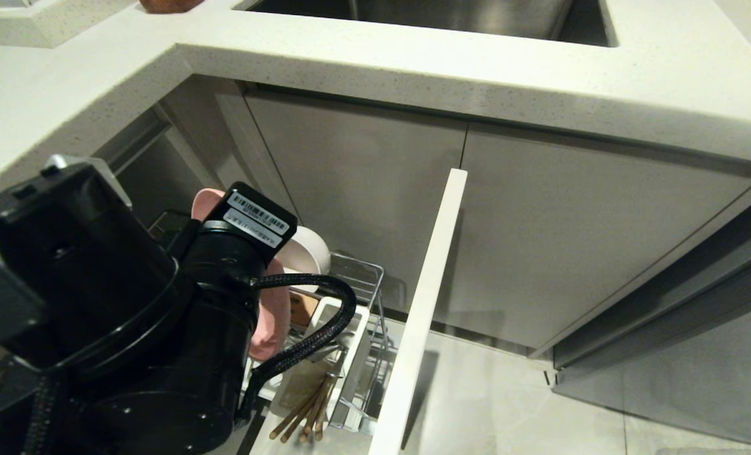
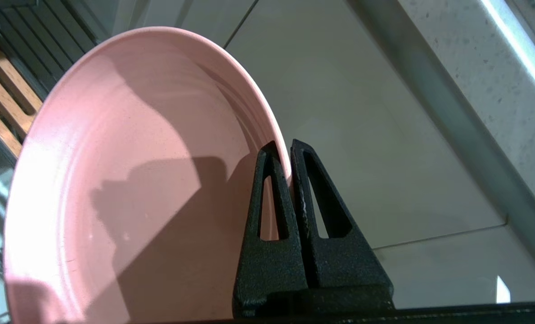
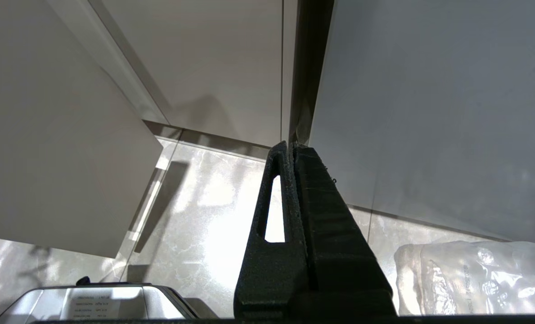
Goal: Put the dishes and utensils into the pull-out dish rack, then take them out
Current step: Pick up the plate and place it in the cupboard
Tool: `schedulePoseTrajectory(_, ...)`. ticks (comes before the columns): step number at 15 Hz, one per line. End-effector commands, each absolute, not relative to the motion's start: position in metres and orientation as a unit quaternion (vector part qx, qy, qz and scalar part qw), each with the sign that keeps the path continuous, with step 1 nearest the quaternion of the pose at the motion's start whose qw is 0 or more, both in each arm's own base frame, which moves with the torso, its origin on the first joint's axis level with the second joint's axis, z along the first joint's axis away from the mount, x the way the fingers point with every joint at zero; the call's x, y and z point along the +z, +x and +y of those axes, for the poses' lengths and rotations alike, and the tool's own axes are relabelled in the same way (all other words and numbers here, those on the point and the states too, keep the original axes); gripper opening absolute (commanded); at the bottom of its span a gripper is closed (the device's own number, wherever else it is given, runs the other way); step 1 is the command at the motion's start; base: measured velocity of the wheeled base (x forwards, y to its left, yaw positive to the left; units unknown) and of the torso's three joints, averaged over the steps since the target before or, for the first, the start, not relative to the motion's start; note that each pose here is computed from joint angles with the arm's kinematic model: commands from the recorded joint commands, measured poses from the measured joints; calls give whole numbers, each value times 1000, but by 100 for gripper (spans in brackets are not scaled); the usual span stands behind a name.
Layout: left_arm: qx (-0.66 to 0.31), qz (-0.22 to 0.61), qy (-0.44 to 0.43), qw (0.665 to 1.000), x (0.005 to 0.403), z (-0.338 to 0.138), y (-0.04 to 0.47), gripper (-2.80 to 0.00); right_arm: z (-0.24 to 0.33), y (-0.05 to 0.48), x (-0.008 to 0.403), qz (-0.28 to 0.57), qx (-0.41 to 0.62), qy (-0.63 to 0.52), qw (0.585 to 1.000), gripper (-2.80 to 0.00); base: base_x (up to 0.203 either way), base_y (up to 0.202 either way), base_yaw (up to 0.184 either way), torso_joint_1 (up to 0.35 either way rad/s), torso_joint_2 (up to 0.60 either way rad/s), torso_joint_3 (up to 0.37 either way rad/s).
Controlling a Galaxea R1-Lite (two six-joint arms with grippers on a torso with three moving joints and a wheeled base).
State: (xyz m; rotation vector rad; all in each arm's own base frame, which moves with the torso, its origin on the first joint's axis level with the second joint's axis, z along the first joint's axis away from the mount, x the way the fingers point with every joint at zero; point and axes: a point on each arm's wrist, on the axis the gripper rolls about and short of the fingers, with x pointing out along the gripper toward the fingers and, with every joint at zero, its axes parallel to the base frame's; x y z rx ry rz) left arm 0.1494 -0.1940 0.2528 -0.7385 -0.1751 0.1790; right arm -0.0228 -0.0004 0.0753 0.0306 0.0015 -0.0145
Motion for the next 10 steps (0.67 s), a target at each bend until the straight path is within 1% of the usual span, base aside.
schedulePoseTrajectory(1, 93, -90, -368, 921, 249, -197, 153, -280, 0, -23, 75, 2, -8, 15, 1000, -280, 0, 0, 0, 0, 0, 0)
schedulePoseTrajectory(6, 95, -96, -374, 918, 241, -197, 155, -280, 0, -23, 74, 2, -8, 15, 1000, -280, 0, 0, 0, 0, 0, 0)
schedulePoseTrajectory(10, 95, -109, -398, 906, 241, -194, 154, -280, 0, -23, 75, 2, -7, 15, 1000, -280, 0, 0, 0, 0, 0, 0)
